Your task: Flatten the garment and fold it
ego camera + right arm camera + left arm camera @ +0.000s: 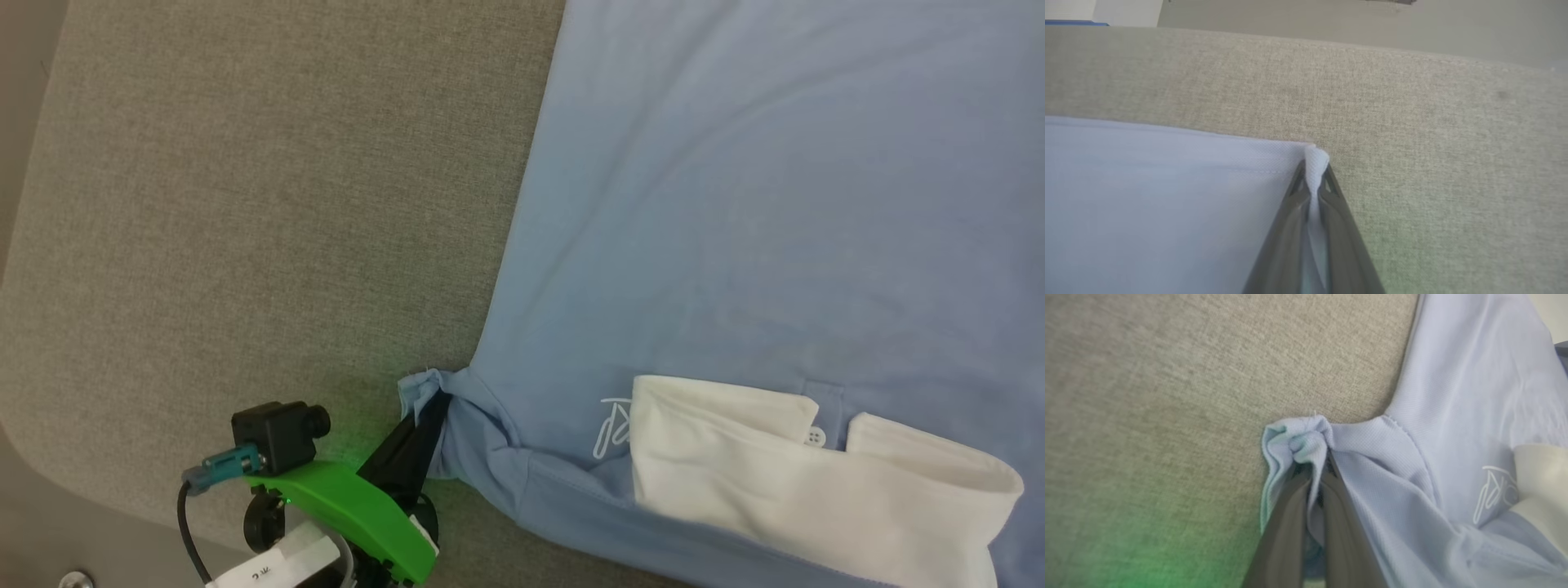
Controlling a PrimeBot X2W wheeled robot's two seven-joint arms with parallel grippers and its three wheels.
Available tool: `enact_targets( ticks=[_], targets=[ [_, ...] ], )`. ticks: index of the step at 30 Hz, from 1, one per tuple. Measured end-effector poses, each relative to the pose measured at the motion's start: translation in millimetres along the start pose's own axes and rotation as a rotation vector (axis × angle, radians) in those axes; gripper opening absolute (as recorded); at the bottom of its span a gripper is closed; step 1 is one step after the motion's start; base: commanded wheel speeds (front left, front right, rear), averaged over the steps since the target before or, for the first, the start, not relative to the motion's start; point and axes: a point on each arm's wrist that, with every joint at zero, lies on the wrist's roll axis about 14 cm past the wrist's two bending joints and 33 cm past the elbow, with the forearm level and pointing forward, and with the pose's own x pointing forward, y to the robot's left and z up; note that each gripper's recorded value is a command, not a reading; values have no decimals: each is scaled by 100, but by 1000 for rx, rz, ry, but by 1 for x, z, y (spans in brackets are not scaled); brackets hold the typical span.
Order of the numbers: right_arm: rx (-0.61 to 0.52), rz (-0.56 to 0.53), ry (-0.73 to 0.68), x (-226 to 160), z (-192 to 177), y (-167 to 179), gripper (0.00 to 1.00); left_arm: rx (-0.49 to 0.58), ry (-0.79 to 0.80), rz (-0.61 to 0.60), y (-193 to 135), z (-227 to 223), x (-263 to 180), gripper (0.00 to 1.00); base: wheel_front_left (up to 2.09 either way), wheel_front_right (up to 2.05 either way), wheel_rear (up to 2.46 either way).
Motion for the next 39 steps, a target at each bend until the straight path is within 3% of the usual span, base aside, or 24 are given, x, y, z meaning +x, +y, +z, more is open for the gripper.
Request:
enact_targets(
  ticks=[5, 10, 13, 17, 24, 30, 35, 39],
  targets=[
    [-34, 18, -230, -18, 2, 4, 0, 2, -11, -10, -1, 2, -3, 0, 0, 0, 0],
    [-29, 41, -539, -62, 5, 5, 0, 16, -24, -17, -1, 6, -13, 0, 0, 0, 0],
    [-21, 41, -643, -92, -10, 0, 0, 23, -19, -3, 4, 4, -24, 0, 0, 0, 0],
    [3, -8, -681, -128, -46, -20, 0, 36, -2, 16, 12, -1, -40, 0, 0, 0, 0],
    [75, -168, -613, -189, -117, -70, 0, 75, 25, -30, 1, -8, -54, 0, 0, 0, 0],
    [233, -303, -343, -223, -210, -106, 0, 117, 37, -109, -22, -10, -55, 0, 0, 0, 0],
    [362, -317, -59, -237, -279, -108, 0, 142, 35, -162, -38, -9, -55, 0, 0, 0, 0],
    [415, -277, 55, -241, -297, -97, 0, 155, 27, -187, -46, -8, -56, 0, 0, 0, 0]
  ],
)
